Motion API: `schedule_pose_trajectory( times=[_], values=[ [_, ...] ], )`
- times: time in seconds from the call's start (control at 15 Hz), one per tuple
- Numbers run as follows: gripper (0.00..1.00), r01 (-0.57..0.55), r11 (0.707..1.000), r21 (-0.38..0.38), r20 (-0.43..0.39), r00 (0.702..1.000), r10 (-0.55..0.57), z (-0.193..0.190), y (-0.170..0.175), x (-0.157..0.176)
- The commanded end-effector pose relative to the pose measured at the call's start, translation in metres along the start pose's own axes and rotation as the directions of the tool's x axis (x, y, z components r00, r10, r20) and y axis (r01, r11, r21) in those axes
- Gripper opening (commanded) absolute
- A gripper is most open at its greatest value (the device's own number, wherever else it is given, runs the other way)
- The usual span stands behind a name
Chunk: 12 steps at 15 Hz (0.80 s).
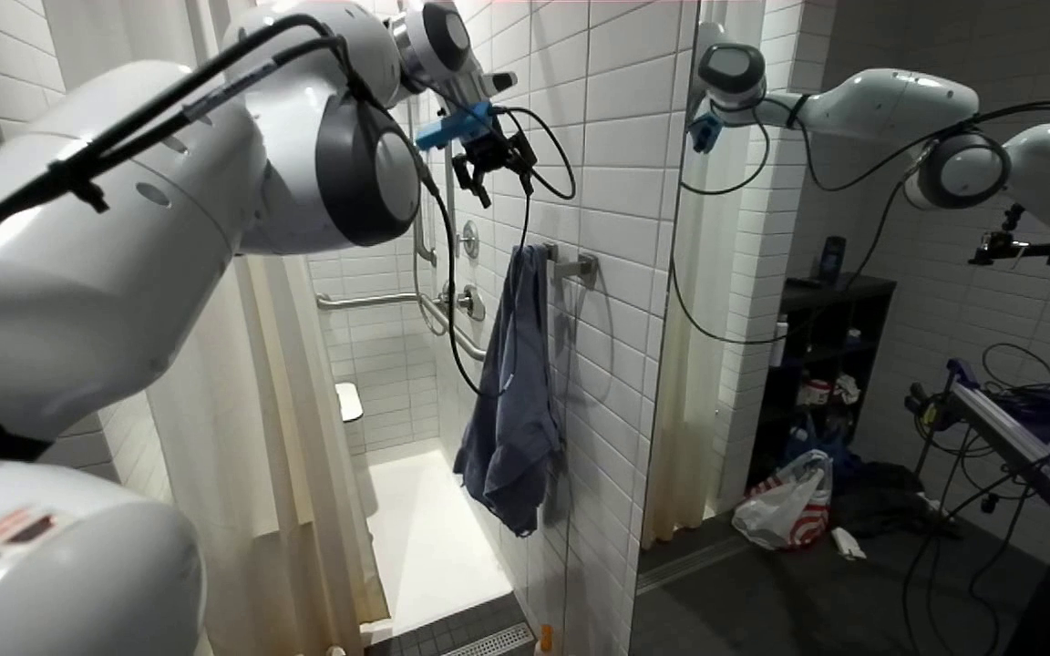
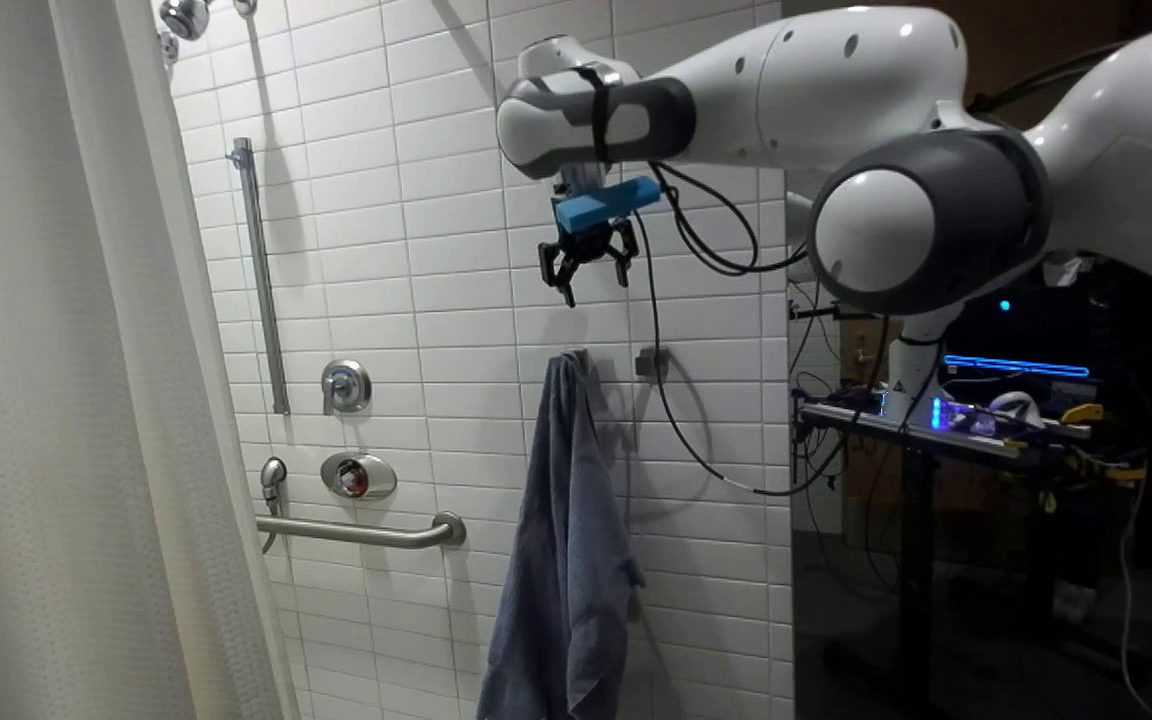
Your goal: Move the towel to the left.
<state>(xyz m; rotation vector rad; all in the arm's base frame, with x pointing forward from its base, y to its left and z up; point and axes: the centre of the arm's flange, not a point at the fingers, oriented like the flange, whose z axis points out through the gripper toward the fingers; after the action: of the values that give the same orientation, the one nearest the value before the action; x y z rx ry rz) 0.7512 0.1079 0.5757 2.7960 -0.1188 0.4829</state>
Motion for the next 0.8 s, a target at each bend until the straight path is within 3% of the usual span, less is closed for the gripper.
schedule_pose_trajectory(
  times=[0.0,0.33,0.47,0.73],
  values=[
    [1.00,0.004,0.996,0.087,0.136,0.991,-0.016,-0.032,0.005,0.010],
    [1.00,-0.048,0.968,0.245,0.345,0.938,-0.041,0.005,0.003,-0.029],
    [1.00,-0.090,0.965,0.248,0.411,0.911,-0.021,0.020,0.005,-0.043],
    [1.00,-0.197,0.961,0.194,0.444,0.891,0.093,0.034,0.010,-0.067]
  ],
)
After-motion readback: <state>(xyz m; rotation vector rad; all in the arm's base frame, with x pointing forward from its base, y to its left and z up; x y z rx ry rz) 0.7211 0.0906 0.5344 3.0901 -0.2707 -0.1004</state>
